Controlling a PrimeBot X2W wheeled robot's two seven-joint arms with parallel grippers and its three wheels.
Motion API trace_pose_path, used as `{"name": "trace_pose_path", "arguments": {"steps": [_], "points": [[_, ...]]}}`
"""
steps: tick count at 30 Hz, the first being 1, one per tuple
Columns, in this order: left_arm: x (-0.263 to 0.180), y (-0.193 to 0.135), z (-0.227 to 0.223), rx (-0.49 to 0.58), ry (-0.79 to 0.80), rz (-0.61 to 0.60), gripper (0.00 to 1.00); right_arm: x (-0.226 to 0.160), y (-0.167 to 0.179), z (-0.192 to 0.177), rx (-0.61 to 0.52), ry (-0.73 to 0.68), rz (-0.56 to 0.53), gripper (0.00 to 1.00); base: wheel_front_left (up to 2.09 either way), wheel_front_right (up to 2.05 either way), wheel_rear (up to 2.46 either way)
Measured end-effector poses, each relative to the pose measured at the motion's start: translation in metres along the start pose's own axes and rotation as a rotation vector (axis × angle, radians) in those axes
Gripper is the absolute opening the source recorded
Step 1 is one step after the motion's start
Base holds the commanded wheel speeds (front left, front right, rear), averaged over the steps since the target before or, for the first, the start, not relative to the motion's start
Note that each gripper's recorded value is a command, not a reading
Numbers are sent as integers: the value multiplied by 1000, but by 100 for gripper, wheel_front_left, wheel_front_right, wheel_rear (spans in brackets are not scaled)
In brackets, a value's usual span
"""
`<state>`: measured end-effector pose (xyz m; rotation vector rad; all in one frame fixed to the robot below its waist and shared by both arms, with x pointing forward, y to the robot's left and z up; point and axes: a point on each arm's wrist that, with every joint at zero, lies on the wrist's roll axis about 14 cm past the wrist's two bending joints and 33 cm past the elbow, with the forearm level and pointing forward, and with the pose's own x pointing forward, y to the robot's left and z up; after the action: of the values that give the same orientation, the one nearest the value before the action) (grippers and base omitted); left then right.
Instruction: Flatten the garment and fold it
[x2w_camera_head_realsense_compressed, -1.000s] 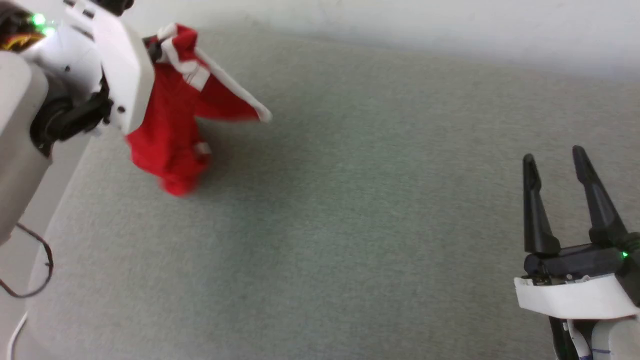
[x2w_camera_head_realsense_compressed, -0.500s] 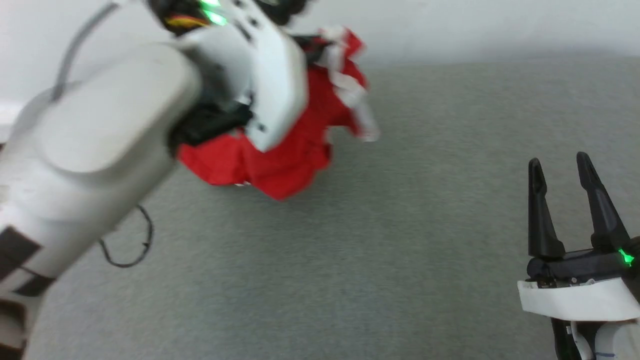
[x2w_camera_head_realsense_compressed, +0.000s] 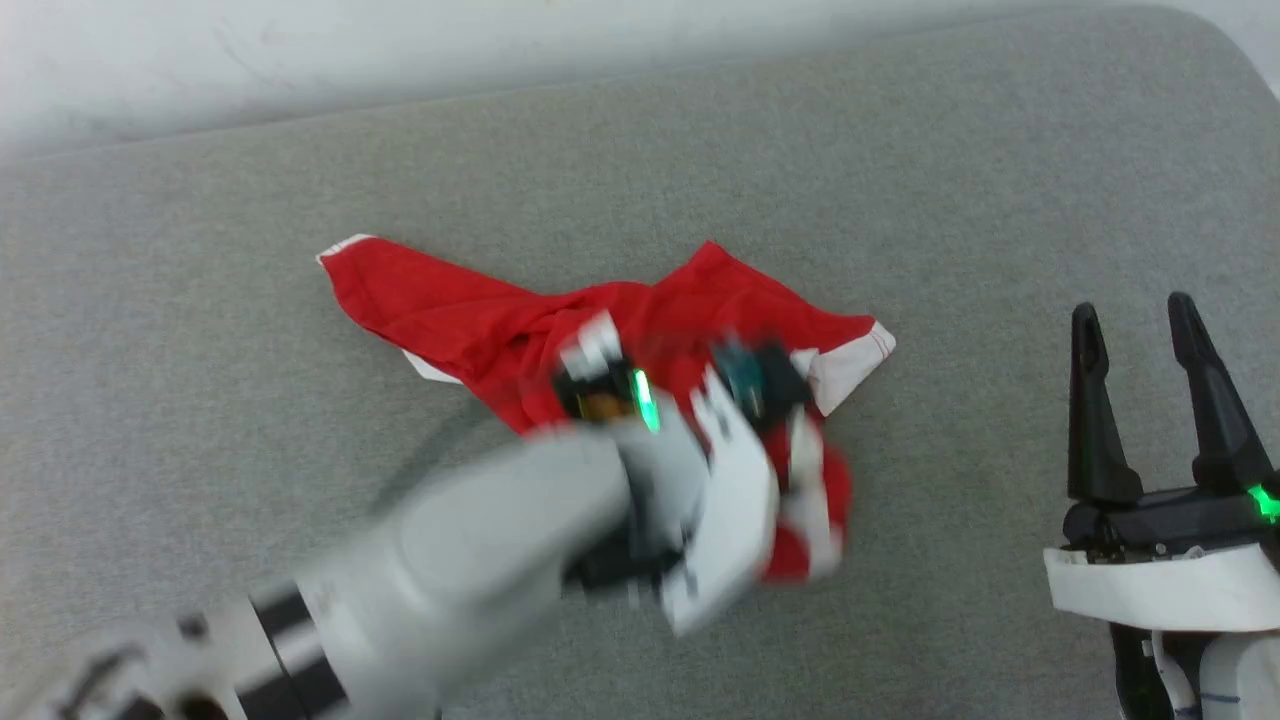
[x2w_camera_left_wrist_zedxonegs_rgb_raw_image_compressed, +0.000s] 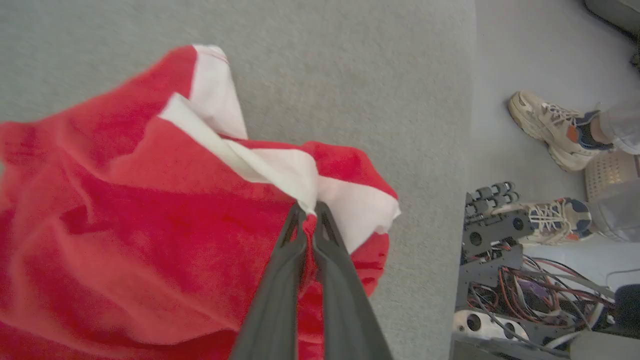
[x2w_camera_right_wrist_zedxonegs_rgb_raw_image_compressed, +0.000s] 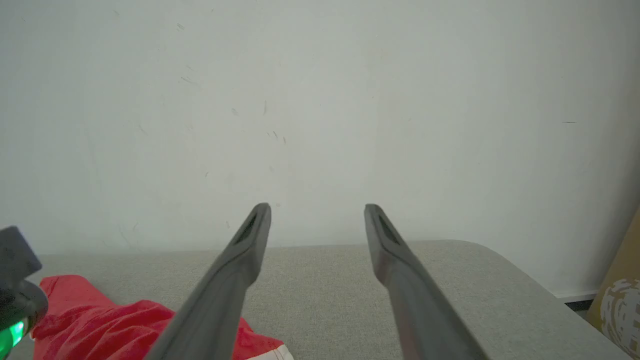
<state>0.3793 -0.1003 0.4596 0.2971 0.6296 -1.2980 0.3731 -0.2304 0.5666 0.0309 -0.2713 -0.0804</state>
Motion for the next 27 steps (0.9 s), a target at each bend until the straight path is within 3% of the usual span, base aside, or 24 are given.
{"name": "trace_pose_path", "arguments": {"steps": [5,9,10,11,19,27], "points": [[19,-51,-63,-55,158,-115,0,5,-2,-4,-6,5,-4,100,0,0,0],[19,-69,-77,-58,186,-134,0,6,2,-3,-1,2,8,100,0,0,0],[18,-68,-76,-47,178,-124,18,6,3,-2,-2,-1,11,100,0,0,0],[18,-67,-74,-41,156,-111,100,6,4,-1,-2,-5,14,100,0,0,0],[0,-48,5,37,-293,11,100,-4,8,11,-11,-27,26,100,0,0,0],[-81,22,77,123,-726,448,100,-7,23,20,4,-54,73,100,0,0,0]]}}
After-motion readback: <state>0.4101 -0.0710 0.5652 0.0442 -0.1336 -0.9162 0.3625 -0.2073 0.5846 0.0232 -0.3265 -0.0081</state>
